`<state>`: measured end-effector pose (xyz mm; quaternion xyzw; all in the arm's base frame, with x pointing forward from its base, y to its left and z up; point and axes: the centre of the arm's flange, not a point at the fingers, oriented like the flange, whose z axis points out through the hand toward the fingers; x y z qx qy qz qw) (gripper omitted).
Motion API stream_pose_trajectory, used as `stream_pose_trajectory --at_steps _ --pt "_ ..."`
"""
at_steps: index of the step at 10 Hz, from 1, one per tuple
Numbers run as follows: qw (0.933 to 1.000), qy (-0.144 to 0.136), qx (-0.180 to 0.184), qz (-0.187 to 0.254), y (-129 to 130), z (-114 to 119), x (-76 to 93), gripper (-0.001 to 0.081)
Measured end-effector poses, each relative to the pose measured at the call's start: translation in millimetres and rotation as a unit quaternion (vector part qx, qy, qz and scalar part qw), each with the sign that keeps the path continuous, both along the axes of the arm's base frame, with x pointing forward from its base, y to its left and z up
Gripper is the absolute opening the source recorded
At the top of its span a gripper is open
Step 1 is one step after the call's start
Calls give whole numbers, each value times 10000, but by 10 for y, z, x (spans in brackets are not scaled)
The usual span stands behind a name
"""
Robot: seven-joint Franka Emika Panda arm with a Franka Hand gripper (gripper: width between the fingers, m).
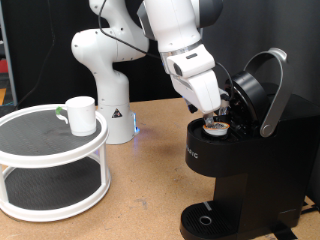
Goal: Make a cup of coffee with the keurig machine
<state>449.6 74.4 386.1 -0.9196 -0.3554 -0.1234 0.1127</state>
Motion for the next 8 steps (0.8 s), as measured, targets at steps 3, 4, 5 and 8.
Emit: stream_pose_trajectory --at_steps 3,4,5,8 --pt "9997 -1 245 -95 -48 8 21 808" --pt "9991 -2 408 -102 -91 26 30 808" --pt "9983 -12 570 -106 -143 72 41 807" --pt "9953 -167 915 -254 -299 357 91 807"
